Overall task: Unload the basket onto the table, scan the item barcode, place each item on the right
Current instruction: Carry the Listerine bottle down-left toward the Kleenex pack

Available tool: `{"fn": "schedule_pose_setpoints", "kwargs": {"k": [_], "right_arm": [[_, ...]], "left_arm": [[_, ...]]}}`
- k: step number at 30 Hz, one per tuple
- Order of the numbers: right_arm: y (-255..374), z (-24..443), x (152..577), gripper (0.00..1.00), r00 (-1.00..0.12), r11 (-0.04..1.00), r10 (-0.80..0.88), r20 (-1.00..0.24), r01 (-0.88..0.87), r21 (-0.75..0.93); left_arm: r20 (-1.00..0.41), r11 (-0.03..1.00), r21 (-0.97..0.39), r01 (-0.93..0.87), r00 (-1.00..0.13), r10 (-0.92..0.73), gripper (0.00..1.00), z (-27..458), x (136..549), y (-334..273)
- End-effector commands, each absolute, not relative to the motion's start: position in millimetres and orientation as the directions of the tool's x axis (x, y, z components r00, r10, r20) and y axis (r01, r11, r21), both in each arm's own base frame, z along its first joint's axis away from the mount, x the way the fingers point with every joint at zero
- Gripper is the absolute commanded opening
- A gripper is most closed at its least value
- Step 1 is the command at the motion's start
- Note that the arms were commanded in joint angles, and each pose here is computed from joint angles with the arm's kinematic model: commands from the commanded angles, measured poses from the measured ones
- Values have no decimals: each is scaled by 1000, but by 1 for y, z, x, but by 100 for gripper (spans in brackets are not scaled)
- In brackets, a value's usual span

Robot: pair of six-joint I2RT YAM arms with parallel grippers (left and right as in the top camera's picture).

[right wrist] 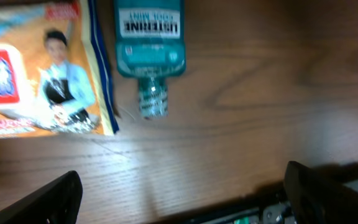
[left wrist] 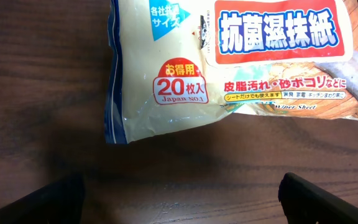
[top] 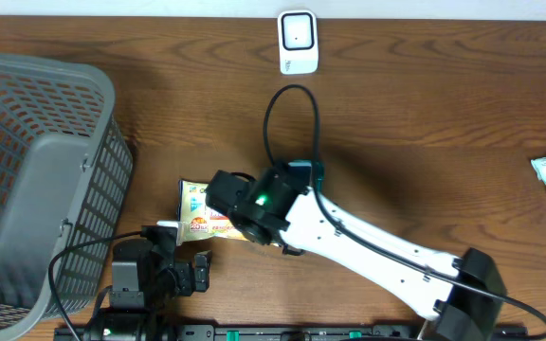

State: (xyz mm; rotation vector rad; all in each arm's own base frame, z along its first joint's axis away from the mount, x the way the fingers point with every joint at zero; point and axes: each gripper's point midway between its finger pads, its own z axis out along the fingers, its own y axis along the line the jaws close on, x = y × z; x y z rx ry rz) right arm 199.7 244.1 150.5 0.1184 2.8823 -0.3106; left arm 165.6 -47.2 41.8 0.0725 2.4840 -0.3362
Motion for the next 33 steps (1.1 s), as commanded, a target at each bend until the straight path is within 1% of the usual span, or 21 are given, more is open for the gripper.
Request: {"fn": "schedule_pose_setpoints", "kwargs": {"k": [1,3,7,9,11,13,15,16,22,24,25,26,29,30,33], "right_arm": [[243,145,209,99,-960,973,63,-274,120,-196],[248,122,202,97,-972,980,46,-229,88,-178],[241,89,197,93,-981,979,65,-183,98,-176],[239,76,200,90,-985,983,49,-163,77,-167],[239,65,205,89,-989,989,2,-149,24,-146],[246,55,211,87,-988,994,-70,-137,-57,-98],[253,46,216,84,-981,991,-130,-143,-124,-54],[253,38,220,84,-978,990,-140,-152,-135,-44],[243,11,215,79,-986,994,-111,-124,-110,-20],[238,7,216,74,-987,995,-103,-123,-101,-26],[235,5,218,68,-988,996,-92,-123,-89,-27],[233,4,220,65,-989,996,-83,-125,-80,-24],[231,0,225,62,-989,998,-63,-130,-62,-7],[230,-3,224,59,-992,998,-55,-117,-55,-4],[229,-5,225,56,-993,999,-47,-108,-48,2]], "left_arm": [[-600,964,-225,140,-799,-24,99,44,166,-48],[-601,964,-225,141,-799,-23,99,44,167,-48],[-601,964,-225,141,-799,-23,99,44,167,-48],[-601,964,-225,141,-799,-23,99,44,167,-48],[-601,964,-225,141,-799,-23,99,44,167,-48],[-601,964,-225,141,-799,-23,99,44,166,-48],[-601,964,-225,140,-799,-24,99,44,167,-48],[-601,964,-225,140,-799,-24,99,44,167,-48],[-601,964,-225,141,-799,-23,99,44,167,-48],[-601,964,-225,141,-799,-23,99,44,167,-48],[-600,964,-225,140,-799,-24,99,44,166,-48],[-600,964,-225,140,-799,-24,99,44,166,-48],[-601,964,-225,141,-799,-23,99,44,167,-48],[-601,964,-225,141,-799,-23,99,44,166,-48],[-600,964,-225,140,-799,-24,99,44,166,-48]]}}
